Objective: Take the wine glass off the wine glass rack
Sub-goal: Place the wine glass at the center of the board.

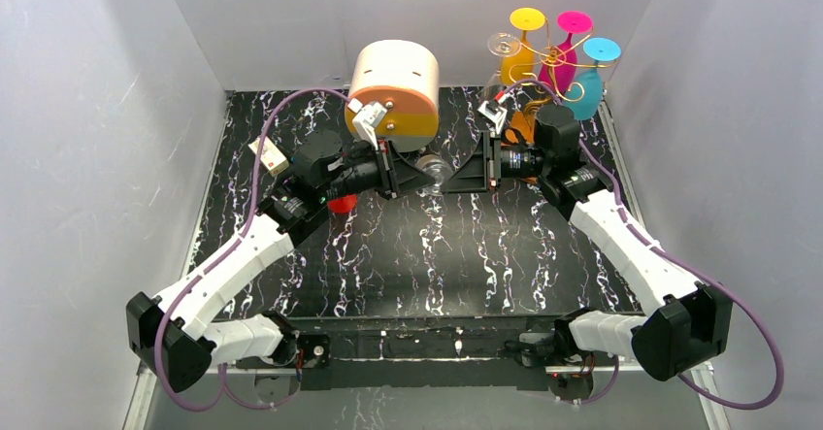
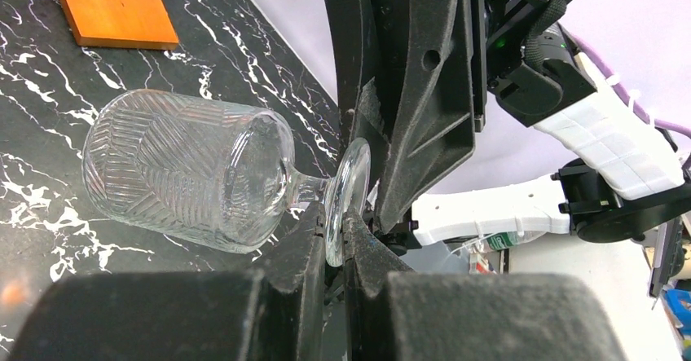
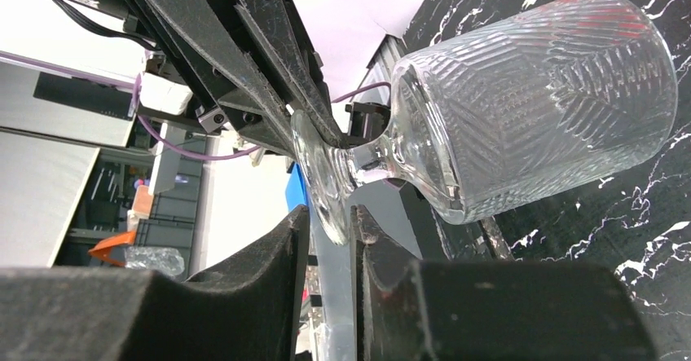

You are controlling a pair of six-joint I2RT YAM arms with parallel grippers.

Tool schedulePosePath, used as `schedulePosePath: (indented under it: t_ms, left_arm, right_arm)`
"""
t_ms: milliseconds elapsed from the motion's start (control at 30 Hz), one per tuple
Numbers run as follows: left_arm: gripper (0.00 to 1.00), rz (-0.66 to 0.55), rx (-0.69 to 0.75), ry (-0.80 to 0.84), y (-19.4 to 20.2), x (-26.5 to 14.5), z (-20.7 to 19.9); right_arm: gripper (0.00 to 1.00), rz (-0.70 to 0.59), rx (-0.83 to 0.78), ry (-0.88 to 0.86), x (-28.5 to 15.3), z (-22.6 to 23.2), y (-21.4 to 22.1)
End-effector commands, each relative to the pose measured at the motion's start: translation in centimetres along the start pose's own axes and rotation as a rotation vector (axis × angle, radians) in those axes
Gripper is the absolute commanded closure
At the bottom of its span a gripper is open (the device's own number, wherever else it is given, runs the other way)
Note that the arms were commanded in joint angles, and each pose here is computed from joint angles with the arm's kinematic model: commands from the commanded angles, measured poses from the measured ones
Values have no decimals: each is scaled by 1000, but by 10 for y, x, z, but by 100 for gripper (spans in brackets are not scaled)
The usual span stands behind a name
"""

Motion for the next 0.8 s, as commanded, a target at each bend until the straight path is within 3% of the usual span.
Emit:
schedulePosePath:
  t_ms: [0, 467, 667, 767]
  left_arm:
    - [100, -83, 64, 75, -14, -9, -22]
    - [100, -100, 57, 73, -14, -11, -20]
    - [100, -95, 48, 71, -11, -11, -18]
    - [100, -93, 54, 76, -11, -11, -19]
  right_arm:
    - [69, -28, -62, -79, 0, 19, -3]
    - [77, -96, -100, -90, 4, 24, -10]
    - [99, -104, -174, -135, 3, 31, -8]
    - [99, -99, -198, -143, 2, 33, -8]
Point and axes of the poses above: each gripper's point midway between its finger pads, its own x axis out along the fingers, its own z axis along the line the jaws close on, y = z × x, the point moved 4 cm from there along -x, back along the fingers, and after that the axes turned 11 degrees about -x, right-handed, at the moved point
